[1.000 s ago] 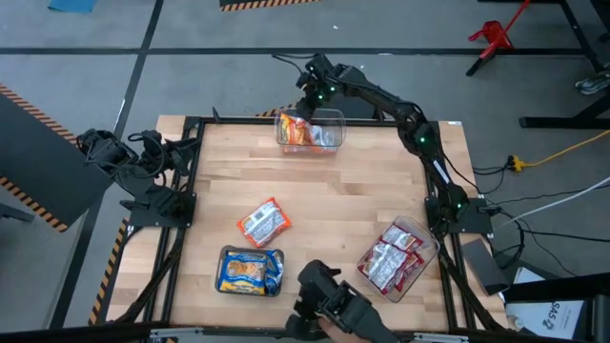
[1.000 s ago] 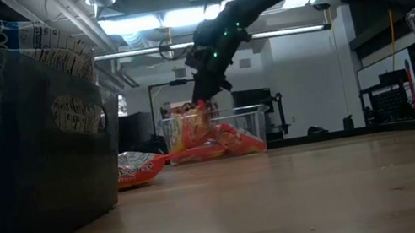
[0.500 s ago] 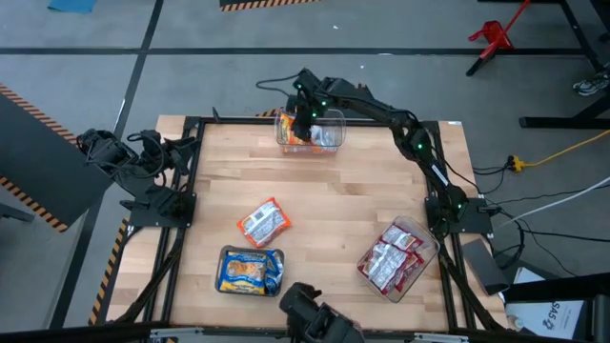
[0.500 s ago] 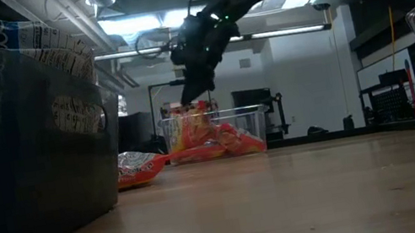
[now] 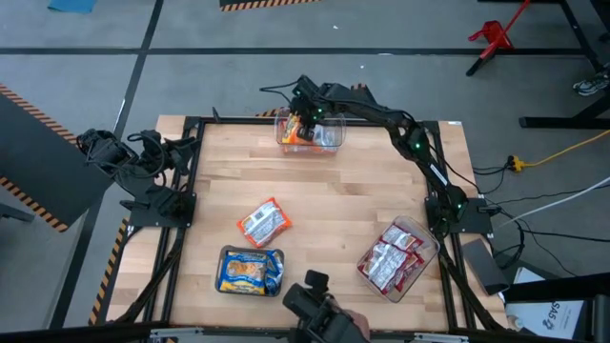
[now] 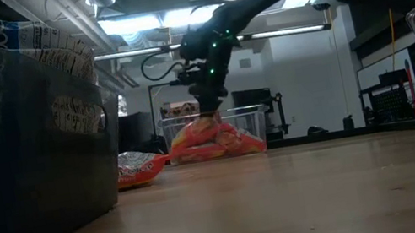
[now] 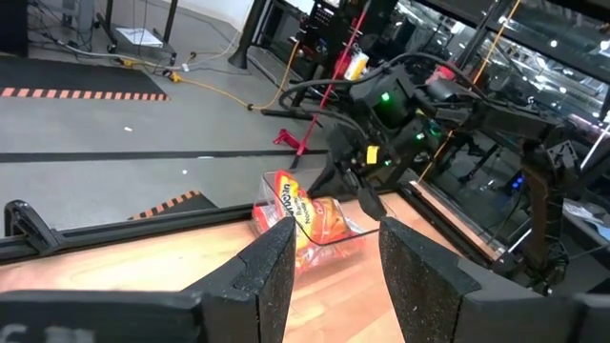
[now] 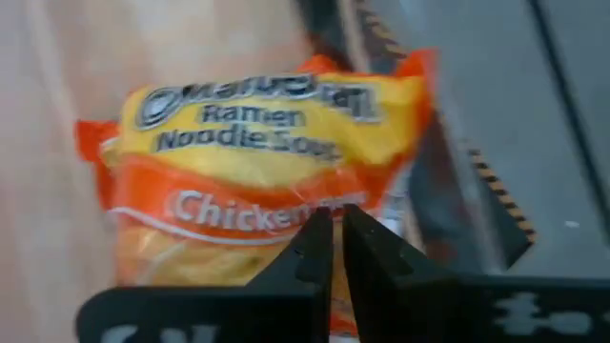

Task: Sort Maruchan noodles
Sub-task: Put the orange noodle pack into the top transparent bin

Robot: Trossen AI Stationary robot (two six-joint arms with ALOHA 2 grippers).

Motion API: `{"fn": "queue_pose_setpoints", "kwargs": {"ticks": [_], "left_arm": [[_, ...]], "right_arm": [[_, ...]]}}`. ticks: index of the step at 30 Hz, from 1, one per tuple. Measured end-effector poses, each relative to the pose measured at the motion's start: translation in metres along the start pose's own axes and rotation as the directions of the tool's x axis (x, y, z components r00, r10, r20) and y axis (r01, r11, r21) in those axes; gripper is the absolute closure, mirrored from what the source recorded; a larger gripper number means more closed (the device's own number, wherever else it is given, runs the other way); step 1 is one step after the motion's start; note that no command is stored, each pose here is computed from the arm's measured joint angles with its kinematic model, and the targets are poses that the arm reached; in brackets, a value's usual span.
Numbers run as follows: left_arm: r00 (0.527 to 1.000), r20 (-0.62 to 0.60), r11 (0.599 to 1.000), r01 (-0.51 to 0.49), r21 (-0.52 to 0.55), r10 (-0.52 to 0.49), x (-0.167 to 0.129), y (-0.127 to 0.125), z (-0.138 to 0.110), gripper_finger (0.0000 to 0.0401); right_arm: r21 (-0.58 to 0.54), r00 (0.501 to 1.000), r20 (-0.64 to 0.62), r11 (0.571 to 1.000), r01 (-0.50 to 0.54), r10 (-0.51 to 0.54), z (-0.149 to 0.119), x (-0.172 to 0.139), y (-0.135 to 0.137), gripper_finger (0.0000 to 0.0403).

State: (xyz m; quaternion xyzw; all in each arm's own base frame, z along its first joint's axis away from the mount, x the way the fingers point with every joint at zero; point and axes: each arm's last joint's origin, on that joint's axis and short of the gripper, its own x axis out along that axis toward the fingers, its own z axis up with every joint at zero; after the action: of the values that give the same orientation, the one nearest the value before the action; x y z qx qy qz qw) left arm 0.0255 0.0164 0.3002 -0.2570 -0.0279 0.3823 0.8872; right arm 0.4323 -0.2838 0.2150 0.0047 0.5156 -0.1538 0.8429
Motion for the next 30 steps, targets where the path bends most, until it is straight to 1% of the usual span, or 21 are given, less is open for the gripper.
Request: {"fn": "queue_pose_setpoints", "kwargs": {"ticks": [2,3,6,8,10,13,15,20,24,27,30], "left_arm": [[1.0,0.0,1.0,0.0,0.0,0.0,0.0,0.0,0.0,0.0254],[1.0,0.0,1.0,0.0,0.0,0.0,0.0,0.0,0.0,0.0254],[1.0,-0.002,1.0,0.001,-0.001,-0.001,0.0,0.0,0.0,0.0254],[1.0,-0.002,1.0,0.001,0.0,-0.001,0.0,0.0,0.0,0.0254],[1.0,-0.002,1.0,0.001,0.0,-0.001,0.0,0.0,0.0,0.0254],[1.0,-0.003,1.0,0.001,0.0,-0.001,0.0,0.0,0.0,0.0254],[1.0,-0.003,1.0,0.001,0.0,-0.001,0.0,0.0,0.0,0.0254],[1.0,-0.003,1.0,0.001,0.0,-0.001,0.0,0.0,0.0,0.0254],[1.0,-0.003,1.0,0.001,0.001,-0.001,0.0,0.0,0.0,0.0254],[1.0,-0.003,1.0,0.001,0.001,-0.001,0.0,0.0,0.0,0.0254],[1.0,-0.003,1.0,0.001,0.001,-0.001,0.0,0.0,0.0,0.0254]], "right_arm": [[0.0,0.999,0.011,1.0,0.031,-0.031,0.002,-0.006,-0.001,0.0387],[0.002,1.0,0.023,1.0,0.018,-0.018,0.003,-0.011,-0.002,0.0389],[-0.001,0.992,0.084,0.995,-0.098,0.098,0.007,-0.028,0.0,0.0393],[-0.009,0.978,0.113,0.984,-0.178,0.178,0.008,-0.034,0.002,0.0397],[-0.011,0.965,0.108,0.971,-0.238,0.238,0.007,-0.036,0.005,0.0401],[-0.018,0.953,0.088,0.957,-0.291,0.291,0.003,-0.034,0.009,0.0402],[-0.029,0.952,0.065,0.954,-0.297,0.298,0.0,-0.028,0.014,0.0402],[-0.015,0.963,-0.015,0.963,-0.269,0.269,-0.016,-0.006,0.016,0.0402],[-0.01,0.964,-0.04,0.964,-0.265,0.264,-0.02,-0.002,0.018,0.0402],[-0.019,0.967,-0.019,0.967,-0.254,0.253,-0.012,-0.016,0.019,0.0402],[-0.026,0.967,0.065,0.969,-0.244,0.245,0.006,-0.051,0.019,0.0402]]}}
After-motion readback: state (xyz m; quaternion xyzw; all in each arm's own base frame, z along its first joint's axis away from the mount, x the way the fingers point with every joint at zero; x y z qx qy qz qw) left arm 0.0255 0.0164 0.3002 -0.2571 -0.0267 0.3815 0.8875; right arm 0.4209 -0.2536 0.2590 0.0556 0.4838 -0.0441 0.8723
